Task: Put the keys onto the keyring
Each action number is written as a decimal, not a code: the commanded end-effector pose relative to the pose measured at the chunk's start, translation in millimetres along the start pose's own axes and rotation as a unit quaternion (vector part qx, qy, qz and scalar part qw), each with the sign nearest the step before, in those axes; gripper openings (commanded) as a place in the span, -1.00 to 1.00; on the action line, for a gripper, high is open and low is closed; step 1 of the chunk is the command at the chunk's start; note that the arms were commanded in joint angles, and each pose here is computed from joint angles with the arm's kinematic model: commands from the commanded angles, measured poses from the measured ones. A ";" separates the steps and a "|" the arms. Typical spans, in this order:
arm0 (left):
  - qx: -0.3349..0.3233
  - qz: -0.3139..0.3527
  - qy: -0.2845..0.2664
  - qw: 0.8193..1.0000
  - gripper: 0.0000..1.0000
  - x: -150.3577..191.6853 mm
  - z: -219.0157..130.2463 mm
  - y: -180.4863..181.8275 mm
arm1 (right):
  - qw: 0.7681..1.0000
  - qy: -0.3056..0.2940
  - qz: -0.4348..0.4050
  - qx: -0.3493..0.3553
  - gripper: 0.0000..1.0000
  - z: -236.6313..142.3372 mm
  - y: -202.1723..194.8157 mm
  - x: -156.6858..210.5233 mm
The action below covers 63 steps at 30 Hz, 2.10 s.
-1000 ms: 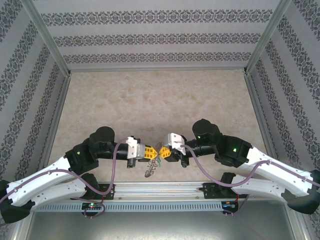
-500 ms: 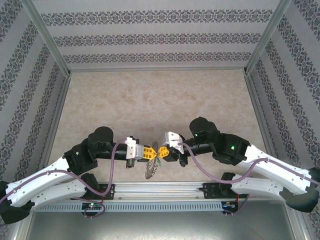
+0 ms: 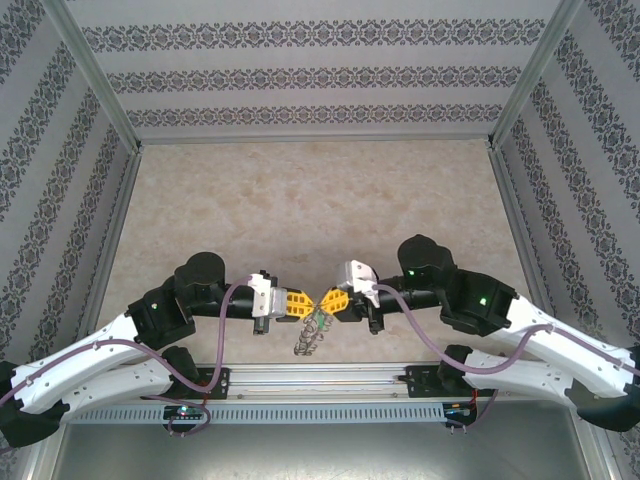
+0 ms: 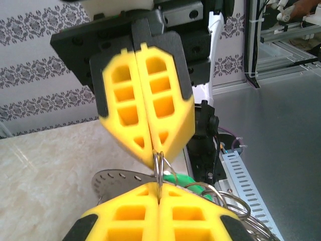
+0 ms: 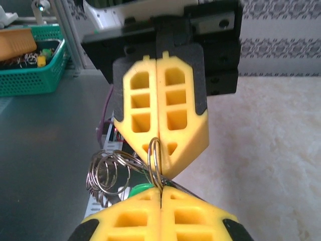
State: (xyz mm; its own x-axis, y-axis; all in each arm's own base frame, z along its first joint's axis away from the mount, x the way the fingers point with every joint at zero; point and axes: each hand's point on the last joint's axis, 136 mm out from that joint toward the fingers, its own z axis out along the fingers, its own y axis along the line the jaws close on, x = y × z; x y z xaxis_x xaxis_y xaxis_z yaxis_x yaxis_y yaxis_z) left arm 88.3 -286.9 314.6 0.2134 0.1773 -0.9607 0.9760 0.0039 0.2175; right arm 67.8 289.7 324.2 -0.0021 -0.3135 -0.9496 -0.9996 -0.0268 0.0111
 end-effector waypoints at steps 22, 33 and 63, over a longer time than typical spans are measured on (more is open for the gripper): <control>-0.019 0.009 -0.005 1.000 -1.00 -5.4 -3.8 4.3 | 0.999 -0.050 0.003 0.020 -0.11 -9.1 -1.2 -10.1; -0.017 0.006 0.002 1.000 -1.00 -2.2 -2.3 4.3 | 0.999 -0.039 -0.004 0.030 -0.26 -0.2 -10.1 -9.8; -0.037 0.030 -0.023 0.999 -1.00 -15.1 -12.7 6.0 | 0.993 0.003 0.108 0.053 -1.00 10.5 -47.1 10.2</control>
State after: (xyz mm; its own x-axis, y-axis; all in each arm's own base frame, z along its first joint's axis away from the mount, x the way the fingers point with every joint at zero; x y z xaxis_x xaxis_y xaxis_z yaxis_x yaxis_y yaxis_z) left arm 104.3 -276.3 311.9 0.2121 0.2177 -0.9527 0.9630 0.1192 0.2416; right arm 107.8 296.5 309.3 -0.1779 -0.3023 -0.9365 -0.9820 0.1159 0.1491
